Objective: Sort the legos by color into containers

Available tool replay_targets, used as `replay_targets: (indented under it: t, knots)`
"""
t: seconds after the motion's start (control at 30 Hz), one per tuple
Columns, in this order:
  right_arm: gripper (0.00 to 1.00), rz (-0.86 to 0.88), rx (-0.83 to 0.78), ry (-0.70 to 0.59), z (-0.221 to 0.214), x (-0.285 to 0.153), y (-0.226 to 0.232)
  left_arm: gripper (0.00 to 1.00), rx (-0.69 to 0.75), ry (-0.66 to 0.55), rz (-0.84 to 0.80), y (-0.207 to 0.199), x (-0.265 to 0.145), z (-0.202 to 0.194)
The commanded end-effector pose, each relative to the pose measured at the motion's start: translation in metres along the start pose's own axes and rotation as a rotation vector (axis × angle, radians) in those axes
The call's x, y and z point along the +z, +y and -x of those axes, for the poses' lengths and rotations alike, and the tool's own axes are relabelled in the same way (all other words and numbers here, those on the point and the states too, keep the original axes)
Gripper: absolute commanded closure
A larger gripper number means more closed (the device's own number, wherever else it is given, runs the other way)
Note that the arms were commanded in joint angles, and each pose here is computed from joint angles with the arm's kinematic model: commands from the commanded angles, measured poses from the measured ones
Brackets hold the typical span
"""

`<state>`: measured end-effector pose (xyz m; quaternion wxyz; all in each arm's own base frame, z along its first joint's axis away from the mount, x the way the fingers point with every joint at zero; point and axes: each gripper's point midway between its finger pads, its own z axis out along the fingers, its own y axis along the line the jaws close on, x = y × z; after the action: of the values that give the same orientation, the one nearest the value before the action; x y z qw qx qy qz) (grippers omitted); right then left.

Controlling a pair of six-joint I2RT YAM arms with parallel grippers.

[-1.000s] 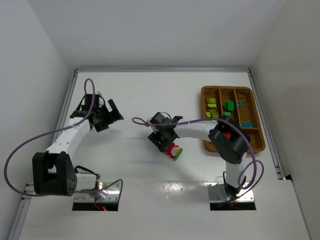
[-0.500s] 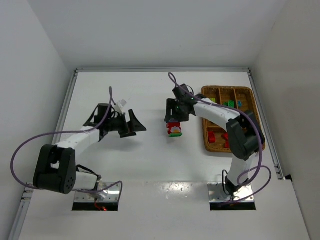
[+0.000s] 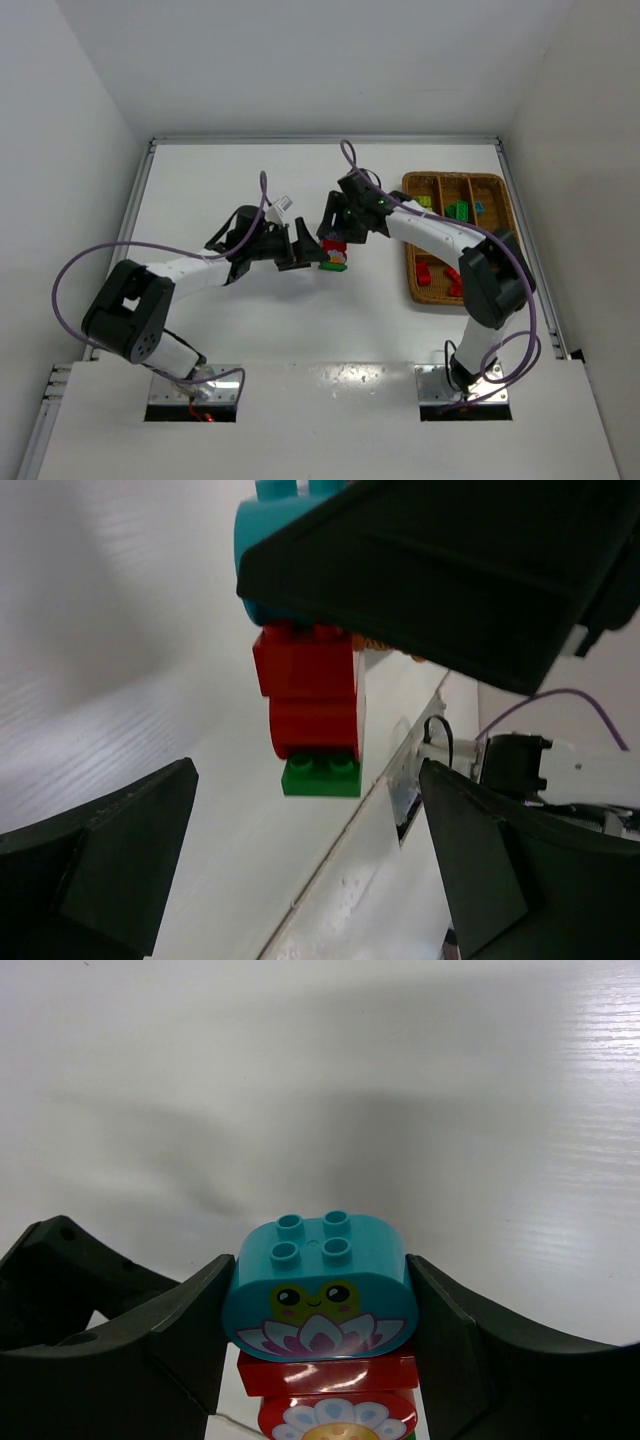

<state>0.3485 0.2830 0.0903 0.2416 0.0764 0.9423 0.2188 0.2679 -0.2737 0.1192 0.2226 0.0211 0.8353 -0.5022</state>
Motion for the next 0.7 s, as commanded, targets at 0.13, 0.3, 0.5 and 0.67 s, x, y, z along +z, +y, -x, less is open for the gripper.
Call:
replay_targets:
  t: [0.13,0.3,0.5,0.67]
  knots:
    - [0.7,0.065,0.033,-0.064,0.016,-0.016,0.02,0.04,0.034,-0.146,0.028,-0.02,0.027,0.039]
    - [0.7,0.074,0.05,-0.044,0.006,-0.015,0.016,0.11,0.077,-0.143,0.076,-0.02,0.043,0.044]
    - [0.7,0.106,0.077,-0.023,0.002,-0.022,0.016,0.39,0.072,-0.136,0.071,-0.019,0.048,0.041]
    - [0.71,0.129,0.093,-0.028,0.005,-0.025,0.017,0.63,0.08,-0.13,0.091,-0.012,0.048,0.038]
